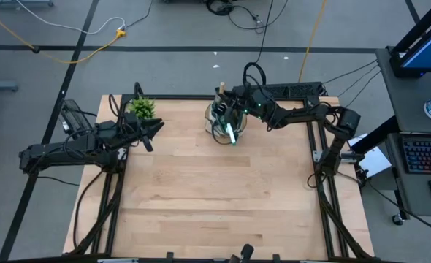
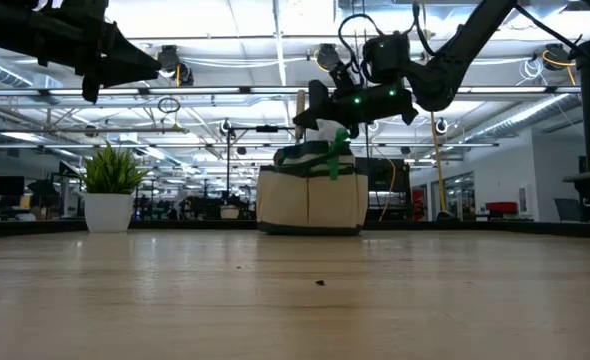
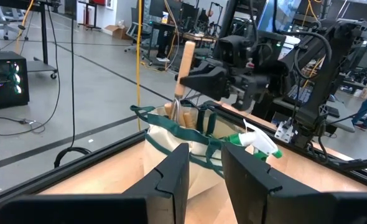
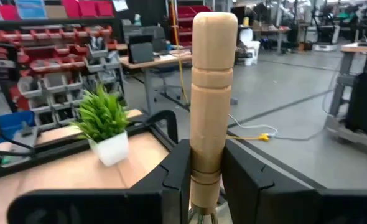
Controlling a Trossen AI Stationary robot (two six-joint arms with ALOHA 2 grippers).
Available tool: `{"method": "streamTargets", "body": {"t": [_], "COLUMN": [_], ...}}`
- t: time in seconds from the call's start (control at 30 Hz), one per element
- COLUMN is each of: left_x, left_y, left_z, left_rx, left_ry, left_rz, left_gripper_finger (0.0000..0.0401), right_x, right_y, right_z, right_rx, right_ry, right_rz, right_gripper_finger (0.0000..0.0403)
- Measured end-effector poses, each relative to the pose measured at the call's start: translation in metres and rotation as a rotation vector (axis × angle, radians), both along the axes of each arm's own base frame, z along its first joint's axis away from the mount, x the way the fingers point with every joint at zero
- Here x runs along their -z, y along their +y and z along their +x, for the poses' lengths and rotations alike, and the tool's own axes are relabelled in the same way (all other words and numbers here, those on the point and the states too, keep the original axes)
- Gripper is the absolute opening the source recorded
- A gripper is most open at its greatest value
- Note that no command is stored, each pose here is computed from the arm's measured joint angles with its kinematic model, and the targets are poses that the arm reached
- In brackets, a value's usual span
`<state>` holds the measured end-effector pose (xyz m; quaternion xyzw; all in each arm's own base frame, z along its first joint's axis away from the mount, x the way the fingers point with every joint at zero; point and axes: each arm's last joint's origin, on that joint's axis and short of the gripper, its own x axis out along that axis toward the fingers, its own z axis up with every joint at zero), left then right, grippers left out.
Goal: Pick & Place Garden tools in Gardening bag
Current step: Put the brown hand rake into the gardening bag
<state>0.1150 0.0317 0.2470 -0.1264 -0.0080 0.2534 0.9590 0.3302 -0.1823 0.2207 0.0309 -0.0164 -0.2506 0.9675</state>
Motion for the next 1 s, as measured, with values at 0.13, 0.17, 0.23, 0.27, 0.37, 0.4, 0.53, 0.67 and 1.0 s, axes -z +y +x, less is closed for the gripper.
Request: {"method": "streamTargets", "body": {"t": [0.13, 0.17, 0.23, 0.27, 0.37, 0.4, 0.53, 0.67, 1.0], "left_x": [0.000, 0.000, 0.000, 0.000, 0.000, 0.000, 0.000, 0.000, 0.001], "left_y": [0.000, 0.000, 0.000, 0.000, 0.000, 0.000, 0.000, 0.000, 0.000], "left_z": [0.000, 0.000, 0.000, 0.000, 0.000, 0.000, 0.000, 0.000, 0.000], "left_rx": [0.000, 0.000, 0.000, 0.000, 0.000, 0.000, 0.000, 0.000, 0.000], "left_ry": [0.000, 0.000, 0.000, 0.000, 0.000, 0.000, -0.001, 0.000, 0.012], "left_rz": [0.000, 0.000, 0.000, 0.000, 0.000, 0.000, 0.000, 0.000, 0.000], "left_gripper_finger": [0.0099, 0.0099, 0.0099, 0.0099, 0.0099, 0.0099, 0.0099, 0.0099, 0.0099], "right_x": [0.002, 0.002, 0.003, 0.006, 0.017, 0.021, 0.036, 0.043, 0.052], "right_y": [0.000, 0.000, 0.001, 0.002, 0.003, 0.002, 0.001, 0.000, 0.002], "right_z": [0.000, 0.000, 0.001, 0.002, 0.007, 0.008, 0.015, 0.017, 0.019], "right_rx": [0.001, 0.000, -0.004, -0.008, -0.013, -0.014, -0.021, -0.022, -0.031], "right_ry": [0.014, 0.014, 0.017, 0.019, 0.026, 0.024, -0.015, -0.019, 0.095], "right_rz": [0.014, 0.021, 0.034, 0.037, 0.066, 0.073, 0.078, 0.078, 0.047], "right_gripper_finger": [0.0059, 0.0059, 0.0059, 0.0059, 0.0059, 0.0059, 0.0059, 0.0059, 0.0059]}}
